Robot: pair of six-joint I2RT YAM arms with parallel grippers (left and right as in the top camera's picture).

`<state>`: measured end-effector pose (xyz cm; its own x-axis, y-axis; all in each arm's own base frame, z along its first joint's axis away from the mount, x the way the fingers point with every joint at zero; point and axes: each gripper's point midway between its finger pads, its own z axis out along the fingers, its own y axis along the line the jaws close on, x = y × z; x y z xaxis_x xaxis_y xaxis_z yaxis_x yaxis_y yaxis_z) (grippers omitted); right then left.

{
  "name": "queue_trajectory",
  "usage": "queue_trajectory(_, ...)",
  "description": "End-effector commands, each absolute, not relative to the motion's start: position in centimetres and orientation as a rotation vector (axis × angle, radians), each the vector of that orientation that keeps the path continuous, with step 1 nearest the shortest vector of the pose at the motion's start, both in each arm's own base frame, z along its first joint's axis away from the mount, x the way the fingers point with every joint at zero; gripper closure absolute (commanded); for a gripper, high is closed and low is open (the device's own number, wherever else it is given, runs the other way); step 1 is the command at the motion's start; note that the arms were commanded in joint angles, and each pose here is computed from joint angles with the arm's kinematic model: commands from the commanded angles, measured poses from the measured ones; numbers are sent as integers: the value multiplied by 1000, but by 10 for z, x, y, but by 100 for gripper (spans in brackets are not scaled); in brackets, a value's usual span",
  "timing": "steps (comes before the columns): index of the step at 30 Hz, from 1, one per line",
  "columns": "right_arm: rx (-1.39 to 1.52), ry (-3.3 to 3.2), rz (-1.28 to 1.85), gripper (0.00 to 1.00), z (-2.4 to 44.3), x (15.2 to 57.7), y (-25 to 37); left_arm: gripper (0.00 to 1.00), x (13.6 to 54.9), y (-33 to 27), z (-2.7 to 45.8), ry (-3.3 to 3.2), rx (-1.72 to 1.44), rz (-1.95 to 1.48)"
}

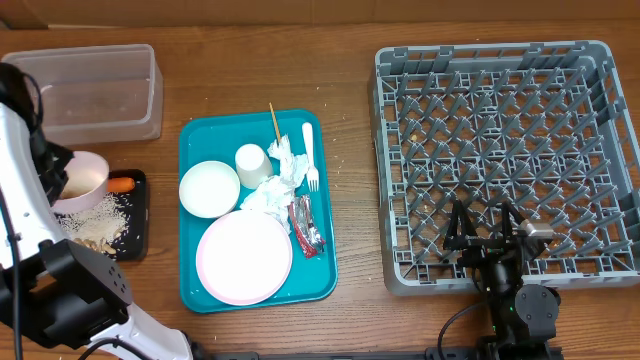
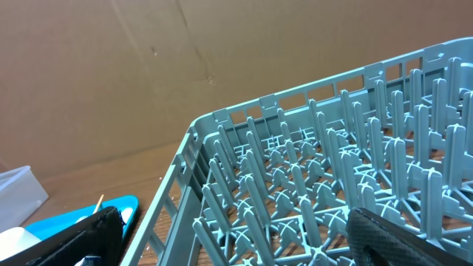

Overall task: Sort waste into correct bins and load items into the dishwasher rack
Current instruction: 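Lift the pink bowl over the black tray and tip out the rice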

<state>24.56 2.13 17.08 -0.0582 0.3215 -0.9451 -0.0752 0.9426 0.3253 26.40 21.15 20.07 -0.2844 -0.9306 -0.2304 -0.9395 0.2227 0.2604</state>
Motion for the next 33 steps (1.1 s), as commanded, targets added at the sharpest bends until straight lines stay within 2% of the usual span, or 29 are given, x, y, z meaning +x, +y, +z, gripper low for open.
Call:
queue_trajectory(1, 205, 1588, 311, 0, 170, 246, 18, 96, 241, 242, 227, 2196, -1926, 817)
queue_trajectory(15, 205, 1588, 311, 0, 170, 246, 18, 96, 203, 263, 205, 2070, -1902, 1286)
queue_trajectory(27, 205, 1588, 311, 0, 170, 246, 18, 96, 197, 271, 176, 2063, -1819, 1420)
queue_trajectory(33, 205, 1588, 311, 0, 170, 246, 18, 96, 204, 284, 180, 2089, -1672, 1514)
